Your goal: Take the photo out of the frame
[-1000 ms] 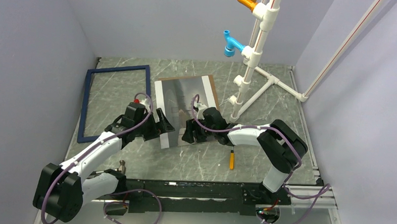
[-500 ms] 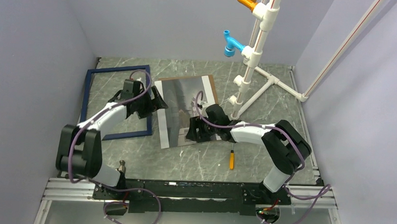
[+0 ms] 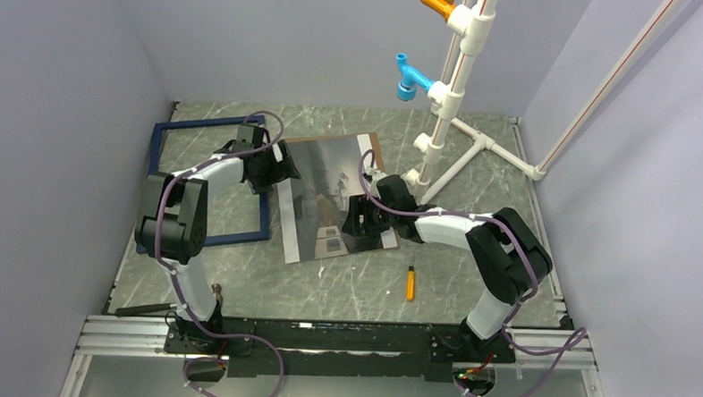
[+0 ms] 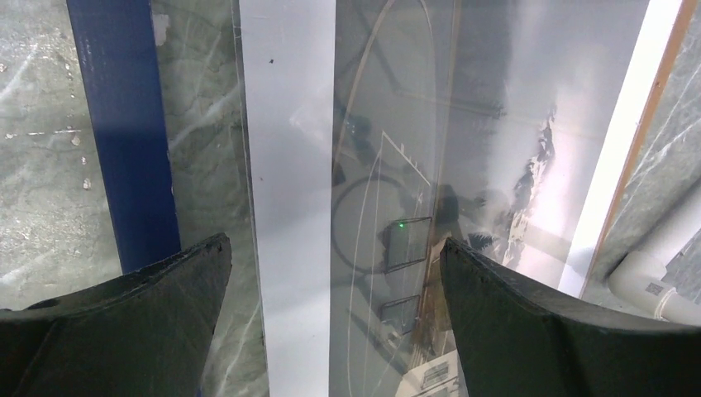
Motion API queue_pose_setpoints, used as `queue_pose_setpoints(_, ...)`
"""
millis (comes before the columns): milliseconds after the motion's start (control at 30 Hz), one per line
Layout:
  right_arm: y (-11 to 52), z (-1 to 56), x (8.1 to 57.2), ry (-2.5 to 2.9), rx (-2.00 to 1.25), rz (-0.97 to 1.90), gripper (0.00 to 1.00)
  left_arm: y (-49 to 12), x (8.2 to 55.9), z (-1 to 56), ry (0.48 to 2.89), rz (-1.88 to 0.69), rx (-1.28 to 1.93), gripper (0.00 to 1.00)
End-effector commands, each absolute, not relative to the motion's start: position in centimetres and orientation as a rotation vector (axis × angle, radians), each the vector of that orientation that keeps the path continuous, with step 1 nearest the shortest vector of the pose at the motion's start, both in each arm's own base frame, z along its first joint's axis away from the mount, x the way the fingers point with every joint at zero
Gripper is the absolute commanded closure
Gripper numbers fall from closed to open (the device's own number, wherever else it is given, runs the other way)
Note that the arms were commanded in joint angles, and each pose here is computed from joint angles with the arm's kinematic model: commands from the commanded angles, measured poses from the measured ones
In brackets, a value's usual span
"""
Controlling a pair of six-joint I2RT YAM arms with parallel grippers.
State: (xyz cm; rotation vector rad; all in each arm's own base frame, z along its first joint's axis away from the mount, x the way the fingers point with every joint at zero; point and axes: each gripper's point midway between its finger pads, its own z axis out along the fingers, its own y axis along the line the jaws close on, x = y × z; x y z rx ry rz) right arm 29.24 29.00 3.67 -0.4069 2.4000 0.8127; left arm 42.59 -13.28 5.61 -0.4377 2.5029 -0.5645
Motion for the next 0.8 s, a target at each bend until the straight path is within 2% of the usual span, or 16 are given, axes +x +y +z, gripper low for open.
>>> queue_pose_setpoints(0, 28.3, 1.7, 28.7, 2.453, -0.416, 0.784, 0.31, -13.3, 44.1, 6.6, 2.449, -0.546, -0.412, 0.01)
queue_pose_setpoints(333, 28.7, 1.3, 28.7, 2.459, -0.428, 0.802, 0.31, -14.6, 44.6, 5.0, 2.49, -0.641, -0.433, 0.01)
queue_pose_setpoints(767, 28.8, 0.7, 28.5, 2.474, -0.432, 0.812, 0.32, -15.1, 44.4, 9.3, 2.391, -0.708, -0.419, 0.01)
